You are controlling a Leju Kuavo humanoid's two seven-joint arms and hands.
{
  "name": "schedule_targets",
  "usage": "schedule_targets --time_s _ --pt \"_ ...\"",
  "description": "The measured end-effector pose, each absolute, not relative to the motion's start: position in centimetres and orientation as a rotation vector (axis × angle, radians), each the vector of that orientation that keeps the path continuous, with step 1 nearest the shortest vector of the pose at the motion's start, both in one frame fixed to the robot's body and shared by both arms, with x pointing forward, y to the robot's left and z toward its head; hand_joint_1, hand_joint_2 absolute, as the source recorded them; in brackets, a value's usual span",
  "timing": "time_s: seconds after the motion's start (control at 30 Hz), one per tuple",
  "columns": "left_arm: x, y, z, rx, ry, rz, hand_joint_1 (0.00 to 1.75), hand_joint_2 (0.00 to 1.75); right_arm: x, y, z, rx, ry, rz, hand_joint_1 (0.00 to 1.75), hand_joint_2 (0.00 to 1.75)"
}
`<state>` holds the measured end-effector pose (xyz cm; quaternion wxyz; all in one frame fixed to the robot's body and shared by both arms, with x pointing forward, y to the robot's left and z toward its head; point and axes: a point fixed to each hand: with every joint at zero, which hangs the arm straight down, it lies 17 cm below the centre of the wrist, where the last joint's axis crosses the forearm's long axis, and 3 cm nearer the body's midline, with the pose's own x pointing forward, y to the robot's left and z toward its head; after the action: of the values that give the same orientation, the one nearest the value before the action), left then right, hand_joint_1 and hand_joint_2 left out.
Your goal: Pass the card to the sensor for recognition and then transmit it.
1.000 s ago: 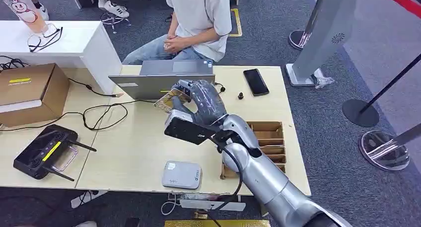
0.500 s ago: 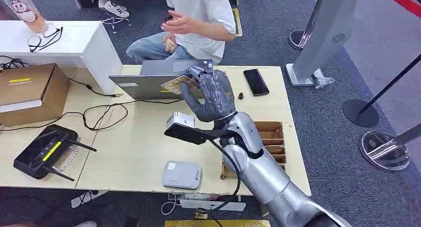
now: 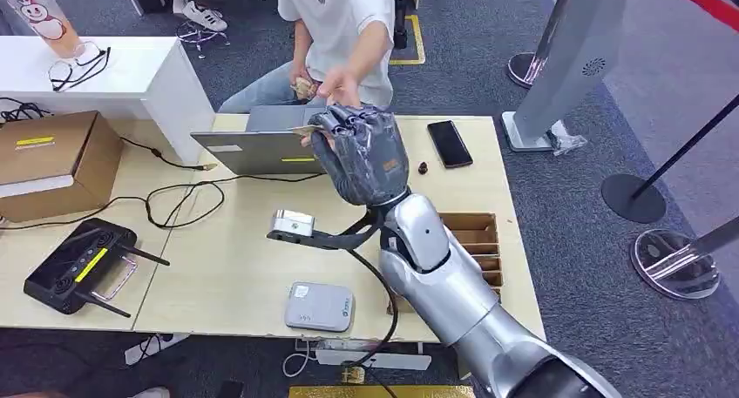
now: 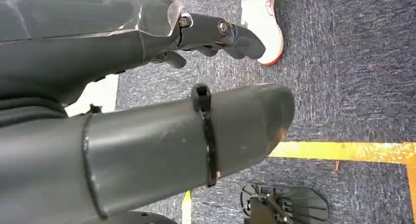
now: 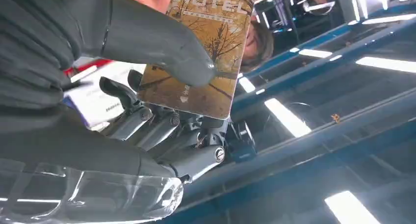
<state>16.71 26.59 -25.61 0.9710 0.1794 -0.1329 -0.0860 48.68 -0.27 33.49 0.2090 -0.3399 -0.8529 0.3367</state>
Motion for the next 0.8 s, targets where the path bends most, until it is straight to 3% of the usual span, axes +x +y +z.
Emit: schedule_targets --time_s 0.43,0.47,0.5,0.53,0.8 --pt "16.7 26.6 -25.6 0.362 -0.268 -0.173 0.00 0.00 50.9 1.3 32.2 -1.061 -2.274 1.065 1.75 1.75" --pt "16.7 26.6 -25.6 0.363 -0.267 -0.172 0.00 0.00 51.0 1.4 32.0 -1.060 -2.267 1.068 0.10 1.75" --pt "16.6 26.6 -25.6 0.363 -0.266 -0.169 0.00 0.00 51.1 1.5 31.9 -1.059 -2.261 1.073 0.10 1.75" --pt "16.6 26.6 -25.6 0.363 -0.265 -0.170 0.00 0.00 51.2 1.5 31.8 -1.059 -2.257 1.076 0.00 1.75" --pt "16.0 26.7 -25.8 0.361 -0.256 -0.162 0.00 0.00 51.3 2.1 31.3 -1.061 -2.245 1.096 0.00 1.75"
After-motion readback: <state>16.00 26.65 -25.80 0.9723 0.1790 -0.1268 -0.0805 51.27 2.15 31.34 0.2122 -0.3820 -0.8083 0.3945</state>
